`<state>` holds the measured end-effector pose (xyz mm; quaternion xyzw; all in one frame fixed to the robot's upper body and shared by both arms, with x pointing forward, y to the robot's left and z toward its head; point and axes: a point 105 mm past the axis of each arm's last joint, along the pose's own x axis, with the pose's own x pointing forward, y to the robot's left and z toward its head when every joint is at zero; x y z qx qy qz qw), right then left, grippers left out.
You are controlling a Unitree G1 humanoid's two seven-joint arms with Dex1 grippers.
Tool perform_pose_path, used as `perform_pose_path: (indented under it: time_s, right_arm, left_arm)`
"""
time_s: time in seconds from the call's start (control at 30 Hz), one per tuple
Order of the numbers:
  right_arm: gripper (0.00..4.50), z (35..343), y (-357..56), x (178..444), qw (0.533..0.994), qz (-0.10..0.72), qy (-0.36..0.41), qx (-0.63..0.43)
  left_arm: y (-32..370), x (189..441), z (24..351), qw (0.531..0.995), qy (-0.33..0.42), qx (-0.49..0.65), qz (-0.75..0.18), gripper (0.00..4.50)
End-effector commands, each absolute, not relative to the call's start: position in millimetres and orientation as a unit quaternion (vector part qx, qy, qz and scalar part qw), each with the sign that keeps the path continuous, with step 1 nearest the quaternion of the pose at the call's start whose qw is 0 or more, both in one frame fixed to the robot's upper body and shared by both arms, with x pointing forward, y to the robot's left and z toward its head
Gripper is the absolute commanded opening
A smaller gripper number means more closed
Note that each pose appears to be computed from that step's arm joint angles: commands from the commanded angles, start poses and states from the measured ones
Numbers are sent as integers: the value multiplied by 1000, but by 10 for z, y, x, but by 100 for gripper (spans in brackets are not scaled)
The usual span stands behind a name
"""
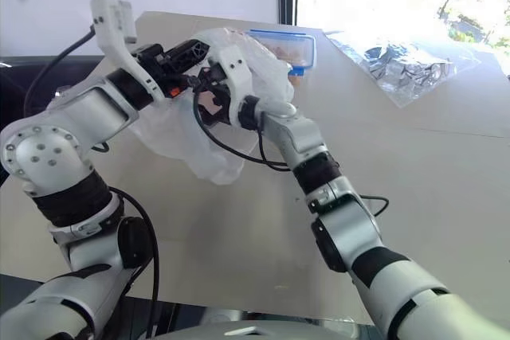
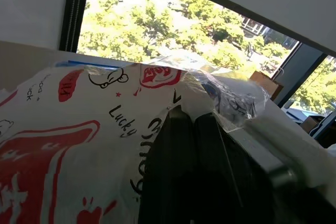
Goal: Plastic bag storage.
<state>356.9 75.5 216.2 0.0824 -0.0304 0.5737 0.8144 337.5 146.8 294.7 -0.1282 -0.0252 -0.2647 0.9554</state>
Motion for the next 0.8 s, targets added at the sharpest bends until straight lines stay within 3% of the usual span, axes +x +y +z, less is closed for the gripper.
perform_pose_path:
  time_s: [0.03,0.2,0.37,0.6,0.63,0.7,0.8]
  right_arm:
    - [441,2410,454,3388,819,566,-82,52]
    - [441,2556,42,3282,861,498,-102,4]
    - [441,2407,-257,3718,933,349,-56,-70]
    - [441,2321,-195,4209,961,268,-31,-66]
    - [388,2347,-184,4237,962,267,-36,-54]
    - [326,2386,-193,4272,962,263,-47,-50]
    - [173,2414,-227,4294,963,260,-54,-53]
  left_arm:
    - [1509,3368,3002,956,-45,-130,-259,0]
    - [1471,3425,2995,952,-42,-129,-273,0]
    - [1432,3461,3016,949,-41,-122,-287,0]
    - [1433,3453,3012,950,-43,-108,-289,0]
    - [1439,3444,3009,951,-43,-107,-288,0]
    - [1451,3427,2997,952,-43,-102,-286,0]
    - [1499,3402,2940,957,-33,-77,-277,0]
